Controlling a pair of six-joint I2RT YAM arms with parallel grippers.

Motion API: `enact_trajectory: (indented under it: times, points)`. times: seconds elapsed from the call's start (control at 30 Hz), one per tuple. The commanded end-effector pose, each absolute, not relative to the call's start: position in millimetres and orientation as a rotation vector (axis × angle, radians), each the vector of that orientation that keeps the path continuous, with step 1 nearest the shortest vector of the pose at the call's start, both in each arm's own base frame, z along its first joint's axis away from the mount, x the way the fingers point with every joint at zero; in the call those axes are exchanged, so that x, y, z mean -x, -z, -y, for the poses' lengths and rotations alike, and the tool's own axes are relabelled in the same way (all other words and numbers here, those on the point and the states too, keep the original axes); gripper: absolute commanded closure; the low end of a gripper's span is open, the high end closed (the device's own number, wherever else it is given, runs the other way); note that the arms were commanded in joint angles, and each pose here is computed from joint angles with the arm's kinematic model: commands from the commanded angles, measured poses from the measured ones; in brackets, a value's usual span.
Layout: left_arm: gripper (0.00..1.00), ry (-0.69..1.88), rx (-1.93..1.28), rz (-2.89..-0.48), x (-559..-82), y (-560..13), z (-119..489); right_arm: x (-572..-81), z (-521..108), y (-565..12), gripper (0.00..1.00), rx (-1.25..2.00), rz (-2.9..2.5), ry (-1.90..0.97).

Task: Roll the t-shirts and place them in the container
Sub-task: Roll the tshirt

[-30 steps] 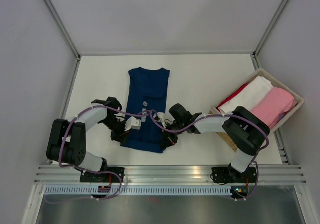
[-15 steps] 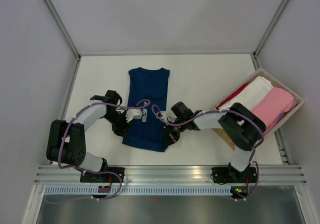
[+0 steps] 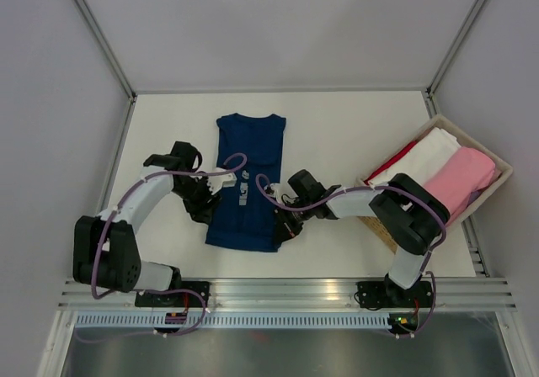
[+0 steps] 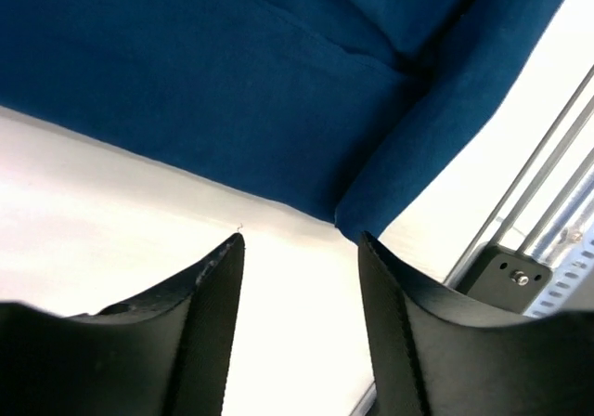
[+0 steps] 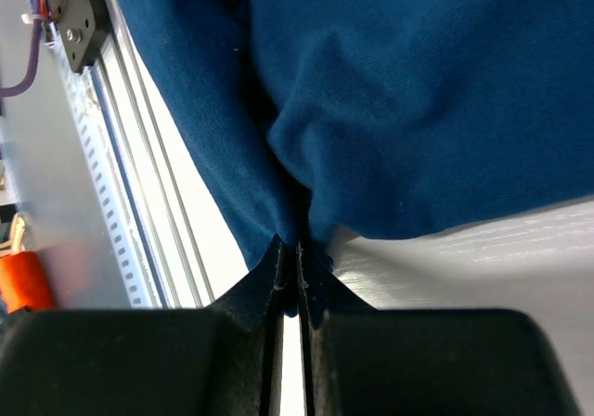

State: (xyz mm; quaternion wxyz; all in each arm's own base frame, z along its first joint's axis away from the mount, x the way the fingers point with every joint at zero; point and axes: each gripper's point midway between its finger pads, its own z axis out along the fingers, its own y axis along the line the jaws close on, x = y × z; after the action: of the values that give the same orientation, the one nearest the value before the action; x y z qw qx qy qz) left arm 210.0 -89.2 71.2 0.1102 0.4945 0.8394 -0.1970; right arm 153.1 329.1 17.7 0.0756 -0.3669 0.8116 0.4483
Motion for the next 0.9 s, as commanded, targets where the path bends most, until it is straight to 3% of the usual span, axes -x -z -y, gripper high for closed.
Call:
enact_trajectory:
  times: [0.0, 0.2, 0.27, 0.5, 0.73, 0.87]
  points:
    - [0.41, 0.530, -1.535, -2.253, -207, -88, 94, -174, -335, -32, 0.91, 1.107, -2.339, -1.250]
    - [0.37, 0.485, -1.604, -2.118, -220, -85, 108, -178, -333, -33, 0.91, 1.089, -2.345, -1.218]
    - [0.31, 0.438, -1.616, -2.090, -227, -77, 114, -179, -332, -31, 0.91, 1.083, -2.354, -1.206]
    - [0.31, 0.522, -1.770, -1.956, -191, -63, 134, -176, -326, -27, 0.90, 1.027, -2.425, -1.177]
    - [0.46, 0.540, -1.804, -1.966, -182, -49, 131, -176, -325, -30, 0.87, 0.986, -2.431, -1.178]
    - [0.46, 0.553, -1.791, -1.924, -184, -57, 136, -176, -325, -29, 0.87, 0.983, -2.436, -1.170]
